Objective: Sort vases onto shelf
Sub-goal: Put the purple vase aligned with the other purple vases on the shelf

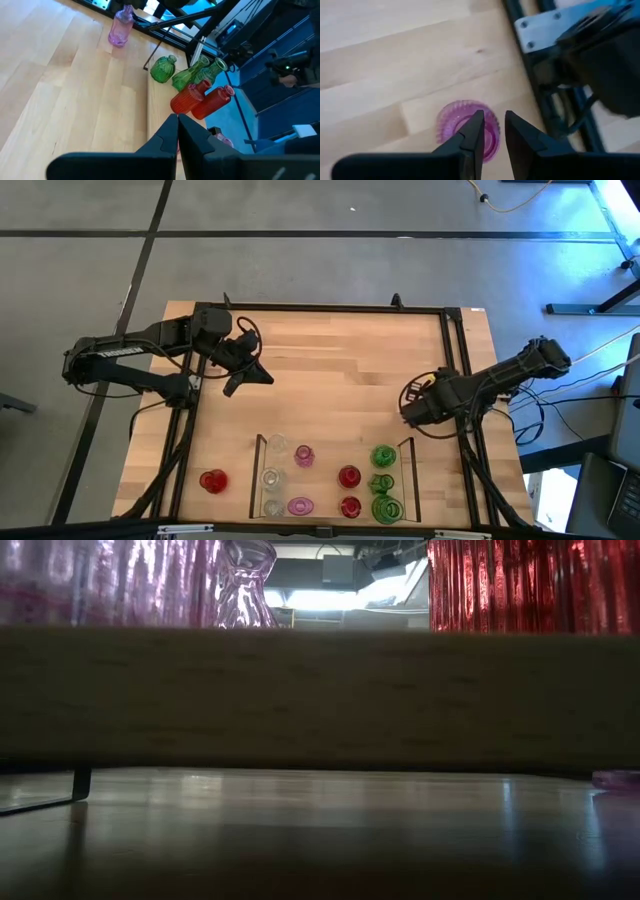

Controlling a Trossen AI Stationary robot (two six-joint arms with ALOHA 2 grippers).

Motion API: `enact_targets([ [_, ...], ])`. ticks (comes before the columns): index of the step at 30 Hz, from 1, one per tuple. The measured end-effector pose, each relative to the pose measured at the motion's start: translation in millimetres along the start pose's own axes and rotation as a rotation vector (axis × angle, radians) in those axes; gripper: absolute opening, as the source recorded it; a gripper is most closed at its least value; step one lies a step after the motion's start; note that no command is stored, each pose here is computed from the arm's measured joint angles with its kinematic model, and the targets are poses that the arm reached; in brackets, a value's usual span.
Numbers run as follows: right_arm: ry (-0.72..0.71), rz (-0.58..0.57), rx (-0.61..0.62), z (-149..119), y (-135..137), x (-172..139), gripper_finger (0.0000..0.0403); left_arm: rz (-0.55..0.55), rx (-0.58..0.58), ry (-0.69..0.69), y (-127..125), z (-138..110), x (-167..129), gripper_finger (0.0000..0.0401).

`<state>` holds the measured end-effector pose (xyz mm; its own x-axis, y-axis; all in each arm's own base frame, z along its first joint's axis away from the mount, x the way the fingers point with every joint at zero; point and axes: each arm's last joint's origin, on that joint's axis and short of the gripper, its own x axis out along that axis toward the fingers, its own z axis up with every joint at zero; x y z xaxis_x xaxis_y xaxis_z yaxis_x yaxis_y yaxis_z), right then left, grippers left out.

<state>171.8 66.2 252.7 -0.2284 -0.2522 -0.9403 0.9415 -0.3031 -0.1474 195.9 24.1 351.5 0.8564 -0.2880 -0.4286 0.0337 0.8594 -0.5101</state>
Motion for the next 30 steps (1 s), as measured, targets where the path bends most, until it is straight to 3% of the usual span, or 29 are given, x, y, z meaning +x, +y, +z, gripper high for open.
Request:
enact_targets([
  [24, 0.055, 0.02, 0.003, -2, 2, -9, 0.0072, 0.004, -0.019, -0.001, 0, 0, 0, 0.0005],
  [30, 0.067, 0.088, -0.005, -2, 3, -24, 0.0072, 0.007, -0.027, -0.002, 0, 0, 0, 0.0005],
])
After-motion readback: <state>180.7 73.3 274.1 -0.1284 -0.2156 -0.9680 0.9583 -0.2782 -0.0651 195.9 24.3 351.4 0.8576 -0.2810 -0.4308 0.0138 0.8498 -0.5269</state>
